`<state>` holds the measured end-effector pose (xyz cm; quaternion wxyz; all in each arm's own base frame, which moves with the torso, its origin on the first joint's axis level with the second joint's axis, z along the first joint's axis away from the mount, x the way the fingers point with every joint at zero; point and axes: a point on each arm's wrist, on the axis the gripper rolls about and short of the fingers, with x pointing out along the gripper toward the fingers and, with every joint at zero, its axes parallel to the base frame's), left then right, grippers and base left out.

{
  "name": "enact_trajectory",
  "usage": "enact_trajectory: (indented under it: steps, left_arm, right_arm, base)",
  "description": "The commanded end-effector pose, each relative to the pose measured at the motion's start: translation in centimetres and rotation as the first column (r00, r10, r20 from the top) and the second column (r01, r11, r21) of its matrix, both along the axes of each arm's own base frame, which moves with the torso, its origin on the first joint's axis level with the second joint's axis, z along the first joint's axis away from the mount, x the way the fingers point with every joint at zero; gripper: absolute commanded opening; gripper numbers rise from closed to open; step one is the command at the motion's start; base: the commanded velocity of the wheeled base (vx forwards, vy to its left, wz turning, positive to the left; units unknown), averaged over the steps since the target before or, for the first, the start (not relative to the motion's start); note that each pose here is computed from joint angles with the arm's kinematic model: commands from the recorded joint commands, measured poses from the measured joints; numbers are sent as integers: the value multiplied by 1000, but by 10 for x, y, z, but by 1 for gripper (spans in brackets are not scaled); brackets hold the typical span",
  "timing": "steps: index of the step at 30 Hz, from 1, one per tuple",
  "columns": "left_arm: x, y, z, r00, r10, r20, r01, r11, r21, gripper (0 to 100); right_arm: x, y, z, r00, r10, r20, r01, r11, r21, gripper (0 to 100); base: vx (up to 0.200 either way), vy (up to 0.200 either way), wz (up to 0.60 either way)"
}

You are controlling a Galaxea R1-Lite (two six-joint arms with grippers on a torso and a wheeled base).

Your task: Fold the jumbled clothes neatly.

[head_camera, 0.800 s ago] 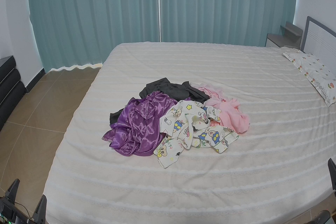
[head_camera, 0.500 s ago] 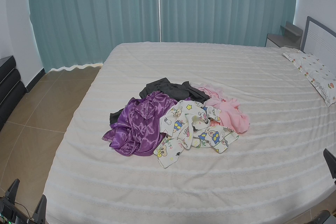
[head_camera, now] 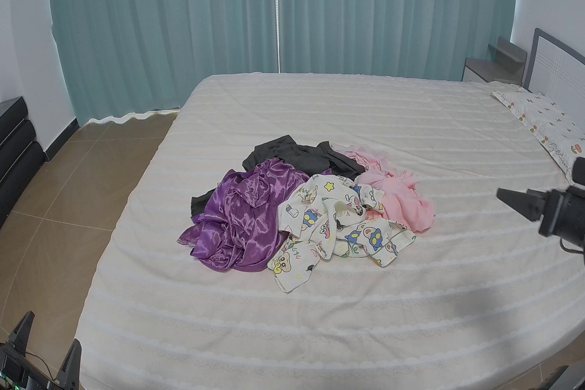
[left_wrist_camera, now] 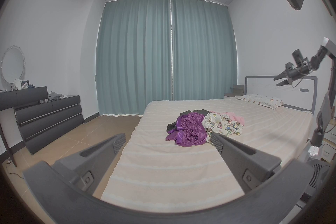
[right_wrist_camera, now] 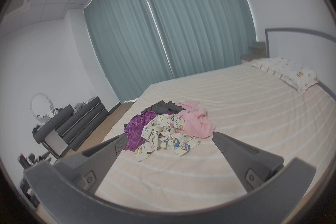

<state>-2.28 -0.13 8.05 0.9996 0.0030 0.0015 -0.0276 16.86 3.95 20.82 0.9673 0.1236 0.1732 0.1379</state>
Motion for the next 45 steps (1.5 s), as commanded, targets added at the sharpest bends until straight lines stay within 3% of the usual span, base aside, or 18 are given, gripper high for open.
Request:
enact_trajectory:
  steps: [1, 6, 11, 18, 24, 33, 41, 42, 45]
  left_arm:
    - [0, 0, -5, 1000, 0, 0, 0, 1000, 0, 100]
    - [0, 0, -5, 1000, 0, 0, 0, 1000, 0, 100]
    - [0, 0, -5, 1000, 0, 0, 0, 1000, 0, 100]
    - [0, 0, -5, 1000, 0, 0, 0, 1000, 0, 100]
    - [0, 0, -5, 1000, 0, 0, 0, 1000, 0, 100]
    - [0, 0, -5, 1000, 0, 0, 0, 1000, 0, 100]
    - [0, 0, -5, 1000, 0, 0, 0, 1000, 0, 100]
    - [0, 0, -5, 1000, 0, 0, 0, 1000, 0, 100]
    - [0, 0, -5, 1000, 0, 0, 0, 1000, 0, 100]
  right_arm:
    - [210, 117, -191, 884, 127, -451, -46, 981, 187, 100]
    - [225, 120, -214, 892, 37, -450, 23, 992, 128, 100]
    - [230, 122, -221, 891, 27, -453, 31, 992, 120, 100]
    - [239, 120, -233, 878, -47, -476, 84, 995, 57, 100]
    - [236, 112, -234, 865, -64, -498, 88, 996, 25, 100]
    - [244, 109, -226, 889, -115, -443, 122, 992, -13, 100]
    - [248, 109, -233, 892, -114, -438, 106, 993, -43, 100]
    - [248, 111, -236, 889, -109, -445, 97, 994, -50, 0]
    - [247, 113, -240, 887, -105, -450, 90, 994, -55, 0]
  base:
    - [0, 0, 0]
    - [0, 0, 0]
    - [0, 0, 0]
    - [0, 0, 0]
    - [0, 0, 0]
    - [0, 0, 0]
    - [0, 0, 0]
    - [0, 0, 0]
    - [0, 0, 0]
